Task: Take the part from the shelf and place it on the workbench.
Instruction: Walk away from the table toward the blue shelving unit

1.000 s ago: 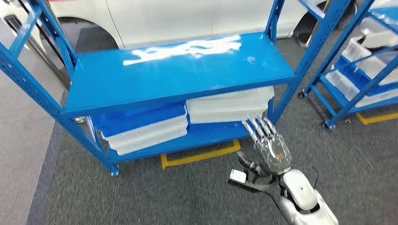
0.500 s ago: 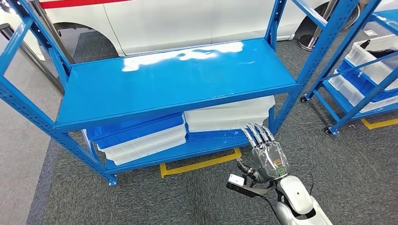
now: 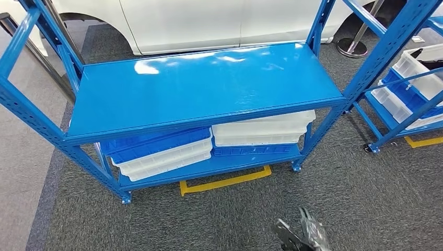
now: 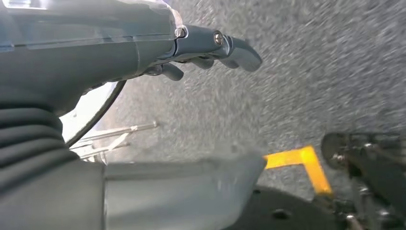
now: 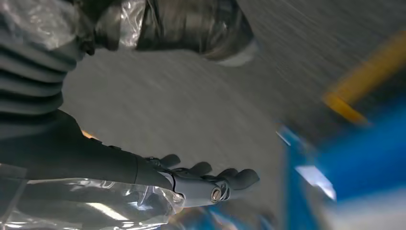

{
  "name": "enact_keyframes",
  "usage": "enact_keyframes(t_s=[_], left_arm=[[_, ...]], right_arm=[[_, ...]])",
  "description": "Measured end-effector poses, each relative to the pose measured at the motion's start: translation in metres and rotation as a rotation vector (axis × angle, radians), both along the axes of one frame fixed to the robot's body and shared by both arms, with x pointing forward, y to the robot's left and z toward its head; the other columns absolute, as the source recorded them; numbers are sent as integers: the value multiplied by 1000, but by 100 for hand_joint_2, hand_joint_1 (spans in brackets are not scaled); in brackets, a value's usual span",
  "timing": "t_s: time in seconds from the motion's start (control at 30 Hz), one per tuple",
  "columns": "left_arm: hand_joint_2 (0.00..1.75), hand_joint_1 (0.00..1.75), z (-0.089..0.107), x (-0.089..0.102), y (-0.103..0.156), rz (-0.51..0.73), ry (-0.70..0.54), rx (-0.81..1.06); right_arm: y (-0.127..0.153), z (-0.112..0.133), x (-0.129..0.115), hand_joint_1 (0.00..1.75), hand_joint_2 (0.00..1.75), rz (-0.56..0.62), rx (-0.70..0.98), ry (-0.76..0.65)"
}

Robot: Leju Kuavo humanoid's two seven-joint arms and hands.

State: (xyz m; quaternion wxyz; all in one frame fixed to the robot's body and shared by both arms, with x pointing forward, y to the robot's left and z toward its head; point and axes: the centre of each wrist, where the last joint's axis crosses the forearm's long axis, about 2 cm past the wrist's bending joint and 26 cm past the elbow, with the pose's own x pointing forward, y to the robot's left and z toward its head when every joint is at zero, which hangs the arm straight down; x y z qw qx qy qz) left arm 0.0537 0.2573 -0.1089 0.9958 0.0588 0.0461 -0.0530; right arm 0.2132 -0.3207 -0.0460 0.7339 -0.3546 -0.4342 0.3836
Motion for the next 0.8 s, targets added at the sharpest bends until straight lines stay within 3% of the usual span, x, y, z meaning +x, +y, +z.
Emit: enact_keyframes(t_s=[0.17,0.27,0.3,0.4,0.43,0.8], left_arm=[[175,0,0,-1,0,4,-5,-14],[175,0,-1,-4,4,19,-18,-13],[131,0,-1,-5,5,25,-23,-13],[0,0,-1,-7,9,40,-42,-15],[0,0,-1,-8,10,44,-48,-15],[0,0,-3,-18,23,74,-123,-11]], right_arm=[[-6,-30,-48,0,175,-204,70,327],[-3,-39,-70,0,175,-271,121,427],[-3,-41,-75,0,175,-287,136,447],[-3,-45,-87,0,44,-327,179,493],[-2,-46,-90,0,0,-339,193,506],[2,-55,-123,0,0,-448,352,603]])
